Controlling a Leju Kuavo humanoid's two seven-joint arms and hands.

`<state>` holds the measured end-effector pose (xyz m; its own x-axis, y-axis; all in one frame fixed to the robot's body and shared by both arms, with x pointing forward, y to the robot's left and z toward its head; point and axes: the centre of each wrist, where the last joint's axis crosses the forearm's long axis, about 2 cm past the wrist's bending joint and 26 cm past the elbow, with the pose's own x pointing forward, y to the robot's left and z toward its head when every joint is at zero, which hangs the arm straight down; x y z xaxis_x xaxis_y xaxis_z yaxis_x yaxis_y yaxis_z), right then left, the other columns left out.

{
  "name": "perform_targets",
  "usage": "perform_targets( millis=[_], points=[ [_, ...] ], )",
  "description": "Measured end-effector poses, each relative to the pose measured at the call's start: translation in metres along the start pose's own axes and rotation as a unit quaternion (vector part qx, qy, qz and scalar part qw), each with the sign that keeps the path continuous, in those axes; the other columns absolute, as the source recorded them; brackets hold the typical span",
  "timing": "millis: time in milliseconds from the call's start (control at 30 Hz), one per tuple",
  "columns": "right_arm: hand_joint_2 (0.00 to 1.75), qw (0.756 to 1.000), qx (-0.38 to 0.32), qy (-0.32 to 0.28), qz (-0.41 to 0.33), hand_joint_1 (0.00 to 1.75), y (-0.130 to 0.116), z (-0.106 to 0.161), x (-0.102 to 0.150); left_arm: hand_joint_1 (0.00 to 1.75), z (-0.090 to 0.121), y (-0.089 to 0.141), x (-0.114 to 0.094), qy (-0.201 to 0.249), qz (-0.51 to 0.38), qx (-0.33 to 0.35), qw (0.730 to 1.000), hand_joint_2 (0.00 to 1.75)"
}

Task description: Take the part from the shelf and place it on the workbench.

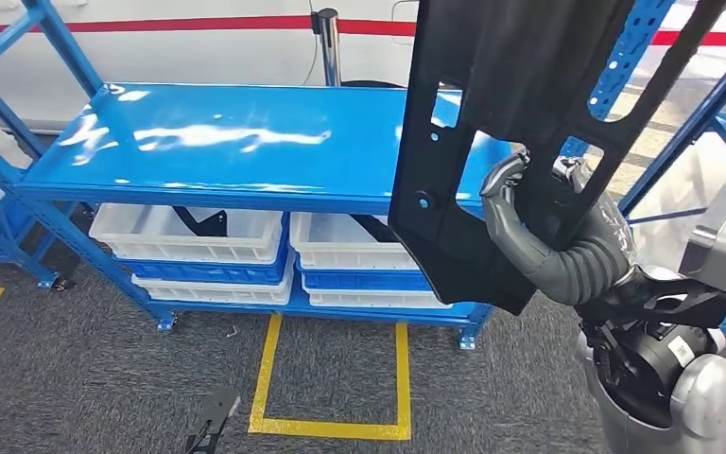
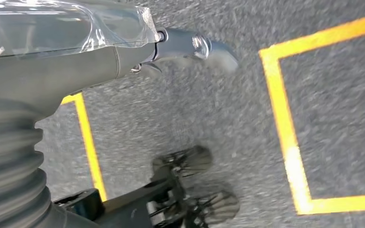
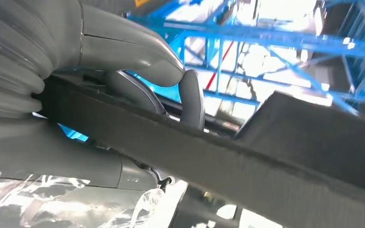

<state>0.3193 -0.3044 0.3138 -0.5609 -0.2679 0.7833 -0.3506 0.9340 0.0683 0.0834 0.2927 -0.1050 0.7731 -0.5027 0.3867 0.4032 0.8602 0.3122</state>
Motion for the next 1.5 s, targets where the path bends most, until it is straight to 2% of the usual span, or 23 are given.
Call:
perform_targets(
  millis=[1500],
  points=[
    [1.75, 0.999, -0.02, -0.026, 0.039, 1.75, -0.014, -0.004, 0.014, 0.0, 0.001, -0.001, -0.003, 0.012, 0.007, -0.003, 1.0, 1.75]
  ],
)
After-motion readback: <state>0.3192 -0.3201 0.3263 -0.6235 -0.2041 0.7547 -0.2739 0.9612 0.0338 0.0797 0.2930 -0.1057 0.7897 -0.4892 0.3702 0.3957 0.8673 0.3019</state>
